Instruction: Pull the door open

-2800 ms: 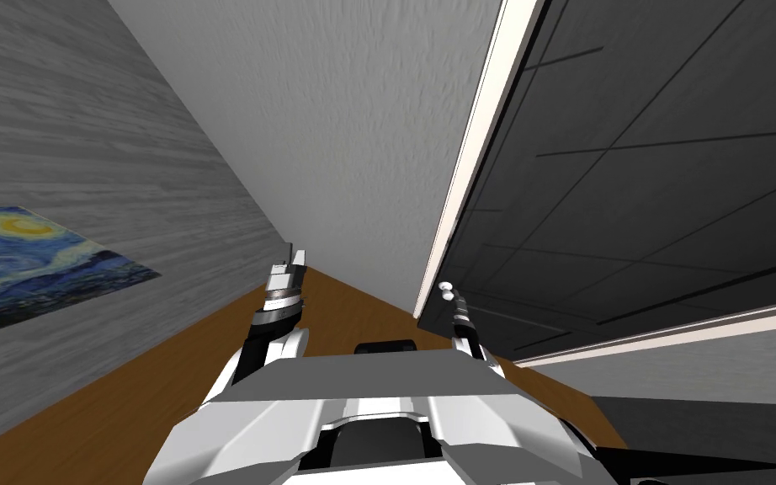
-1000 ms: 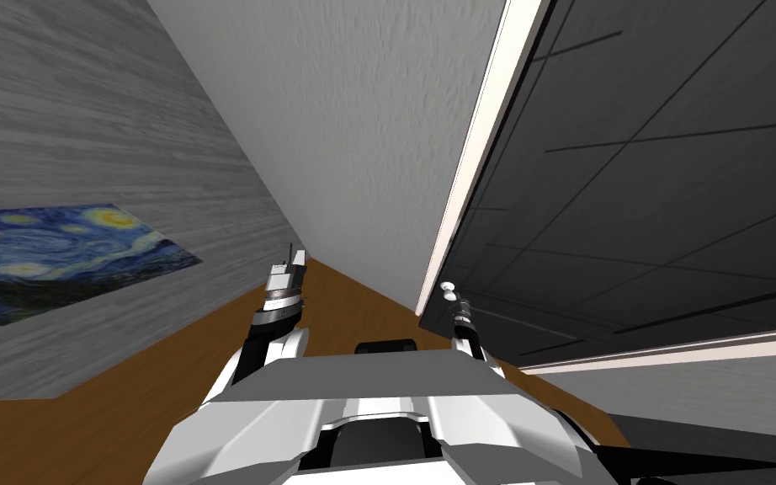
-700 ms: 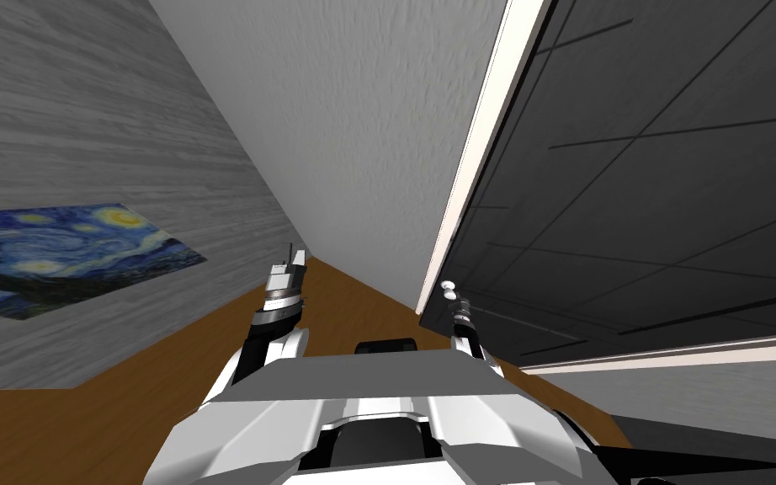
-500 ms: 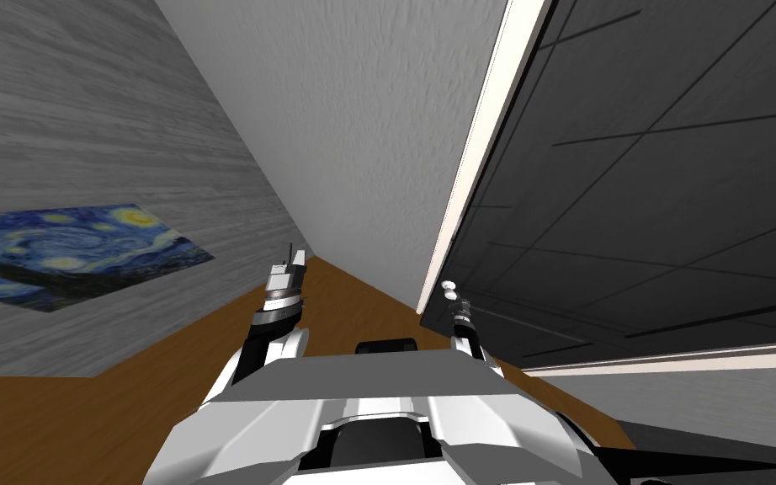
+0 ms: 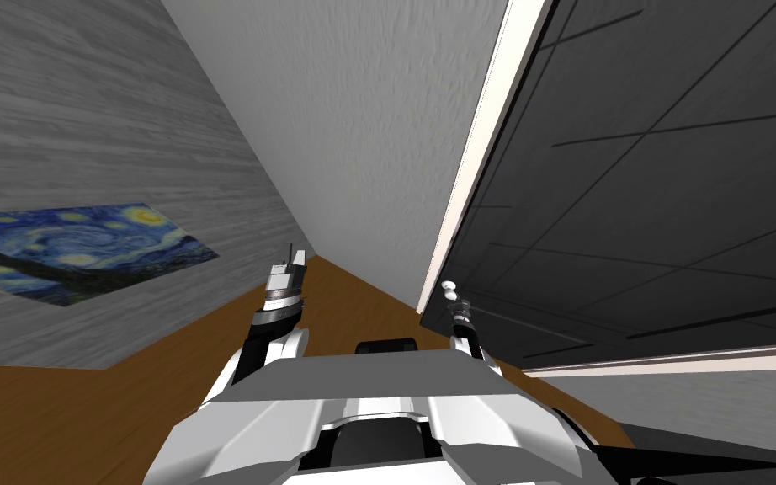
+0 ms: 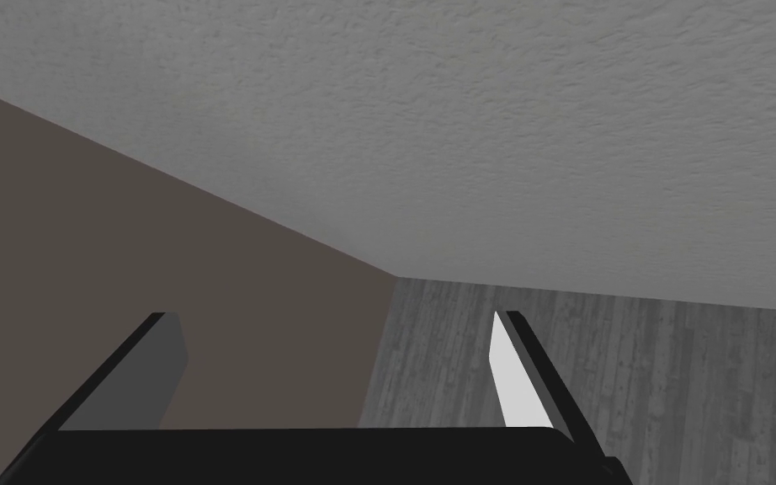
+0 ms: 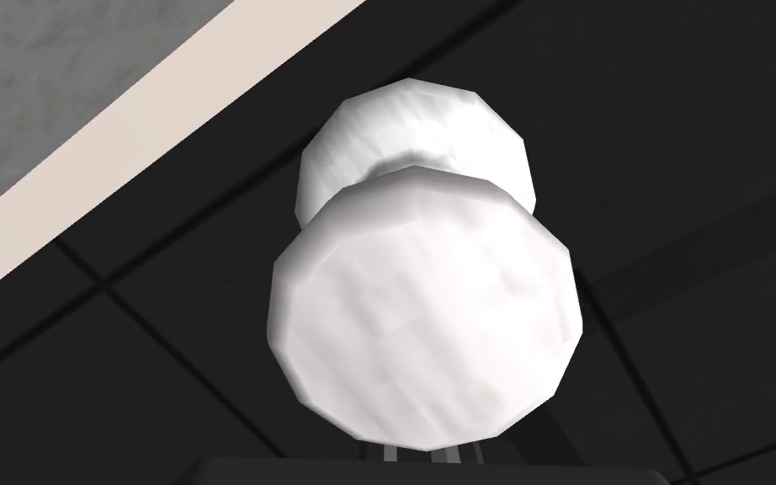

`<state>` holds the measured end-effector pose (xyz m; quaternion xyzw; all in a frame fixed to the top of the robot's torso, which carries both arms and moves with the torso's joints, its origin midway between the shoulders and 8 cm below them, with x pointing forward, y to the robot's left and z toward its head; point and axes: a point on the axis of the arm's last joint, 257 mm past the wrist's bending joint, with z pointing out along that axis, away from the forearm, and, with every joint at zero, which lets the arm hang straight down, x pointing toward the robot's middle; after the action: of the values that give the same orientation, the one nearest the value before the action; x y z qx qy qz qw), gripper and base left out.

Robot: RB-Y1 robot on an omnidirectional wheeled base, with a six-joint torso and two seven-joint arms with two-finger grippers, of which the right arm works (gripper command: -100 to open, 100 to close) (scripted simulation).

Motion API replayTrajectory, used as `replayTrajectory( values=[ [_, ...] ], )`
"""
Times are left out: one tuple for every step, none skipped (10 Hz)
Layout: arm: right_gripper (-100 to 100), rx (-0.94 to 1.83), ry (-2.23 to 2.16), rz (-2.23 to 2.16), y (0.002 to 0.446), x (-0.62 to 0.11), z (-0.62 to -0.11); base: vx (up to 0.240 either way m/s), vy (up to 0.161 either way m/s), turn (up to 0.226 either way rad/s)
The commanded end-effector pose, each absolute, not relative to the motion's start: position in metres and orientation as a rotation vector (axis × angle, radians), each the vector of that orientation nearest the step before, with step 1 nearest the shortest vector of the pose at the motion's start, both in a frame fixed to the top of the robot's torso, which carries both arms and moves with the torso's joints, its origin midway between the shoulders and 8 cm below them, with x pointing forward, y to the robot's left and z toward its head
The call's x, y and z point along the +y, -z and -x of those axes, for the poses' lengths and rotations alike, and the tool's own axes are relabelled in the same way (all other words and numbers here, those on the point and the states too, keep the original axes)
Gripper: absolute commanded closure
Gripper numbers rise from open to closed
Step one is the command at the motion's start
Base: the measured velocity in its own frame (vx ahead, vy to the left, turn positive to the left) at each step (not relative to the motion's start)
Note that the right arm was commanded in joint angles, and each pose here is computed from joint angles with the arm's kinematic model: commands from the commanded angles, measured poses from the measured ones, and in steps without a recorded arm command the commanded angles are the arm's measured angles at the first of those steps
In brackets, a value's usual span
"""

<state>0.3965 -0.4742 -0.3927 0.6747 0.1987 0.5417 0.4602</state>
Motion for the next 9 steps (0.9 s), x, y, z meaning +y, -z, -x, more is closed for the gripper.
replayTrajectory(
  values=[
    [100, 0.444, -1.415, -1.649, 0.3786, -0.4641, -0.4114, -0.032, -0.005, 0.064],
    [100, 0.414, -1.434, -1.665, 0.3791, -0.4654, -0.4112, -0.054, -0.016, 0.113],
    [100, 0.401, -1.445, -1.673, 0.3795, -0.4656, -0.4108, -0.045, -0.015, 0.023],
    [100, 0.401, -1.446, -1.673, 0.3791, -0.4654, -0.4112, -0.013, -0.004, 0.009],
    [100, 0.401, -1.446, -1.673, 0.3791, -0.4654, -0.4112, -0.006, 0.008, -0.005],
    [100, 0.401, -1.446, -1.673, 0.3791, -0.4654, -0.4112, 0.002, 0.007, -0.018],
    [100, 0.401, -1.446, -1.673, 0.3791, -0.4654, -0.4112, 0.007, 0.006, 0.011],
    [100, 0.401, -1.446, -1.673, 0.3791, -0.4654, -0.4112, 0.000, 0.000, 0.000],
    [100, 0.356, -1.478, -1.695, 0.3796, -0.4667, -0.4111, -0.030, -0.006, 0.061]
  ],
)
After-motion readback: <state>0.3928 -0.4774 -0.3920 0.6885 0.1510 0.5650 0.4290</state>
